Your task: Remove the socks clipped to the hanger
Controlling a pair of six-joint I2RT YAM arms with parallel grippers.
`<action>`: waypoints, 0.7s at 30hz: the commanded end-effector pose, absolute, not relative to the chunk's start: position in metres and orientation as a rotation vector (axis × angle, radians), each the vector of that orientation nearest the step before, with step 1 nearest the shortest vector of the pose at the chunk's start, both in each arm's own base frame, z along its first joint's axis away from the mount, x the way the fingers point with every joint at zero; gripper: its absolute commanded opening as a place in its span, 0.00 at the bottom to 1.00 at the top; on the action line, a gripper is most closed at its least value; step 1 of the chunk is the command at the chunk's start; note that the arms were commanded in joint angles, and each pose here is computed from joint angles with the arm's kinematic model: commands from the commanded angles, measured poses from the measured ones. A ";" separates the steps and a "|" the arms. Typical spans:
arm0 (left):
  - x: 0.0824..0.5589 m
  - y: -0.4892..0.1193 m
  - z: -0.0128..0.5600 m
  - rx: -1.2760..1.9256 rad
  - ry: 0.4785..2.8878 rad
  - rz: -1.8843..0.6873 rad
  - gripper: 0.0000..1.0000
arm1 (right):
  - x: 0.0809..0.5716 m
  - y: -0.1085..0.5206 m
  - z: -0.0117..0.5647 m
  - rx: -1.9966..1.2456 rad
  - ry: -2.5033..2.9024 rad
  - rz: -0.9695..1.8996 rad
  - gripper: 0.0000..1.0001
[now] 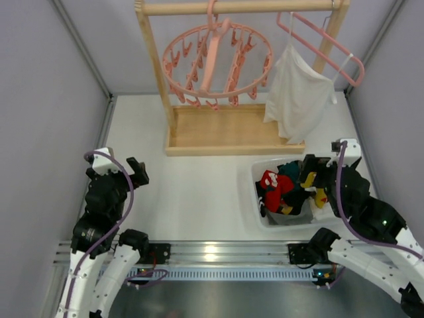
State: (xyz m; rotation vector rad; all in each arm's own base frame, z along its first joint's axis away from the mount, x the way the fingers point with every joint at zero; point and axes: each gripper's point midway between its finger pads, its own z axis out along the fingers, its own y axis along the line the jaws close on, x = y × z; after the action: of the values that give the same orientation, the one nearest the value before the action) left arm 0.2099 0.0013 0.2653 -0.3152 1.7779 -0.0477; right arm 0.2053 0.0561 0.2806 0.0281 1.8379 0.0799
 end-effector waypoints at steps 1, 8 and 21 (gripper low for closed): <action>0.210 -0.018 0.287 -0.170 1.691 -0.146 0.98 | 0.191 0.024 0.294 0.053 1.799 -0.003 0.99; 0.198 -0.042 0.304 -0.023 1.685 -0.253 0.98 | 0.169 0.002 0.307 0.038 1.749 0.013 0.99; 0.176 -0.044 0.328 0.062 1.708 -0.259 0.98 | 0.147 -0.025 0.326 0.073 1.694 0.011 0.99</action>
State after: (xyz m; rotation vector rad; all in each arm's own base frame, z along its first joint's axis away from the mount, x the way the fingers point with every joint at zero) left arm 0.1822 -0.0446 0.3244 0.0282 1.7064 -0.2706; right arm 0.1544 -0.0131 0.3238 0.0741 1.6934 0.0488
